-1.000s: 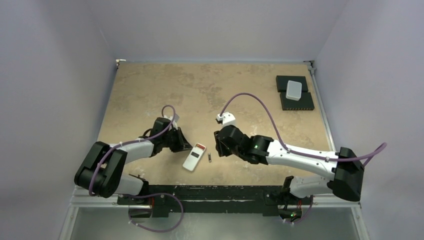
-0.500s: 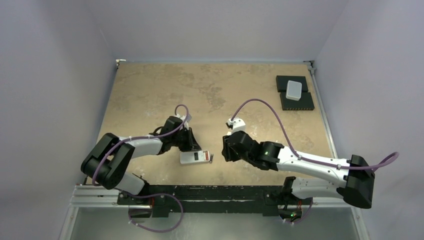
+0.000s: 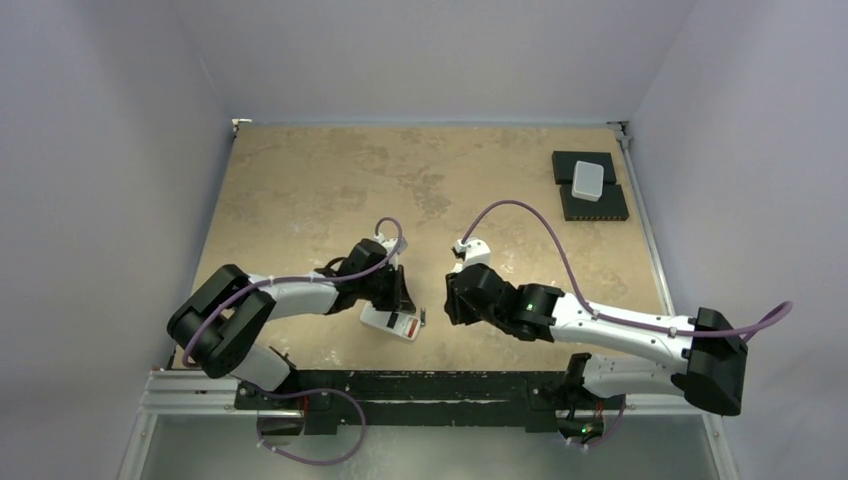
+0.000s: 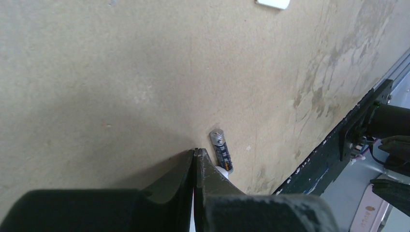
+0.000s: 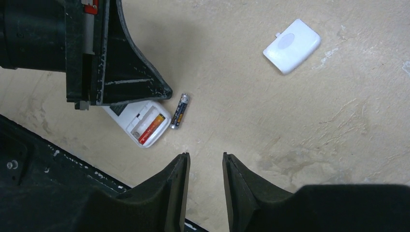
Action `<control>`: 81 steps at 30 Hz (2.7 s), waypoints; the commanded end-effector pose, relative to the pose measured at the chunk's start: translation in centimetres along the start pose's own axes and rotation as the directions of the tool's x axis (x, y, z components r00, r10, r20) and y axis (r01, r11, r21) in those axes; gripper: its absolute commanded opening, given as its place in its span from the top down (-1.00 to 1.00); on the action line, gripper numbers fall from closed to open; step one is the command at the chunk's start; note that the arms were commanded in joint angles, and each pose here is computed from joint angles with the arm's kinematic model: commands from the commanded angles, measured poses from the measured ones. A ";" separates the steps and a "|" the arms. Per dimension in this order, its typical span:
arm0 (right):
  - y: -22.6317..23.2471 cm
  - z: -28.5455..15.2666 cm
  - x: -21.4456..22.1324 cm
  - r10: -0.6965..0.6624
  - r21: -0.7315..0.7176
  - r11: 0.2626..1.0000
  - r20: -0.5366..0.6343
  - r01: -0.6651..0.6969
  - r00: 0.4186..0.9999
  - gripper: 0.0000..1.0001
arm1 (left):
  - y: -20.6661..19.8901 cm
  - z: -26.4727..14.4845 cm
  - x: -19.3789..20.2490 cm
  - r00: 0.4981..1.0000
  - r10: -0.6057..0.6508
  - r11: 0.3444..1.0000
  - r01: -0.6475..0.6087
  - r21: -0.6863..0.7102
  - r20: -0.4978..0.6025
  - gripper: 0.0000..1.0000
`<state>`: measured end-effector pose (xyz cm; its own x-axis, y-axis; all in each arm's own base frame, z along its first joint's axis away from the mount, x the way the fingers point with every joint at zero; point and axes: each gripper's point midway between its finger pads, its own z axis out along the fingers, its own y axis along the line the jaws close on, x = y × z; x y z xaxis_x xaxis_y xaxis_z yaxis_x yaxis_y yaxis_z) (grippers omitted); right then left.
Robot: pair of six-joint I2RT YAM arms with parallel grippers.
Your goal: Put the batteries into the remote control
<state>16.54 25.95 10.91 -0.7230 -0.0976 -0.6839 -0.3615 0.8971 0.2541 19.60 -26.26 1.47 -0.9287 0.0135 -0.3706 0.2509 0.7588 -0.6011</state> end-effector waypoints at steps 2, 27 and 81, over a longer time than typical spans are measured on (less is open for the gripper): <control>0.6 0.1 -0.4 0.019 -0.021 1.000 0.018 -0.019 1.000 0.17 | 1.0 0.4 3.1 0.993 0.060 0.996 -0.066 -0.059 -0.105 0.95; 3.8 5.0 0.3 0.088 -0.025 0.996 -0.047 -0.089 0.995 0.13 | -0.4 -8.1 1.5 0.984 -0.016 0.990 0.041 -0.137 0.175 0.78; 4.7 6.9 0.1 0.275 0.037 0.961 -0.042 -0.274 0.960 1.00 | 1.9 -9.4 3.7 0.956 -0.123 0.983 0.155 -0.101 0.266 0.25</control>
<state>18.85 31.81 4.86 -0.8263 -0.0049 -0.5632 -0.1804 0.9496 0.2564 13.95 -18.17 5.09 -0.8524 -0.2385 -0.4653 0.0680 0.8318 -0.5509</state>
